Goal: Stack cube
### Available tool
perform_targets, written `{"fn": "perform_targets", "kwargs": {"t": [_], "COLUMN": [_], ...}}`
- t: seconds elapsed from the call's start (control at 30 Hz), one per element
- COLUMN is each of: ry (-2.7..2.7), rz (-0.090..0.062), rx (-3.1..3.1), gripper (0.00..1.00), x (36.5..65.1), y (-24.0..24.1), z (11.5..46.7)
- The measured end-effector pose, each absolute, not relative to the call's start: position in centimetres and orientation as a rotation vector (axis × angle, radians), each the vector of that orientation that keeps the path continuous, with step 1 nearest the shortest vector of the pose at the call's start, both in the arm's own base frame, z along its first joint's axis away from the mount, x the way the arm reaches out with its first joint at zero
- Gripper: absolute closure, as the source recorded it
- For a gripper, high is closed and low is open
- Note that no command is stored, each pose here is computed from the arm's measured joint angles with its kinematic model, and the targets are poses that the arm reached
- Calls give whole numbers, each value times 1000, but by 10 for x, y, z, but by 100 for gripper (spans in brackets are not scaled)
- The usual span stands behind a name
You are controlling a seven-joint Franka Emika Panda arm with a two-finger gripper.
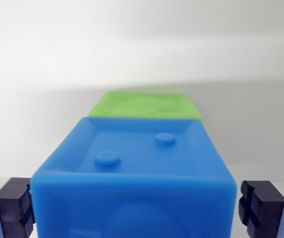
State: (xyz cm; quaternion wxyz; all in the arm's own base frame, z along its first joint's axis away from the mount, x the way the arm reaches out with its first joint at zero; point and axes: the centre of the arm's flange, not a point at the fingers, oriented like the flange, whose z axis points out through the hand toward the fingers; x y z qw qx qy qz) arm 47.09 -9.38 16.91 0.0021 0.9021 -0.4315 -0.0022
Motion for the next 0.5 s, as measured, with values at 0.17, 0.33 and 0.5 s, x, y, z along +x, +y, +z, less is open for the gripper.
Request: {"fn": "perform_targets", "kwargs": {"t": [0.17,0.33,0.5], "ry": [-1354,-1355,-1356], "rz": [-7,-4,-3], "rx": [2831,2832,2833], "gripper": [0,0,0], "x": [471,472,472], "y": [-94,-94,-94], "z": [171,178,188]}}
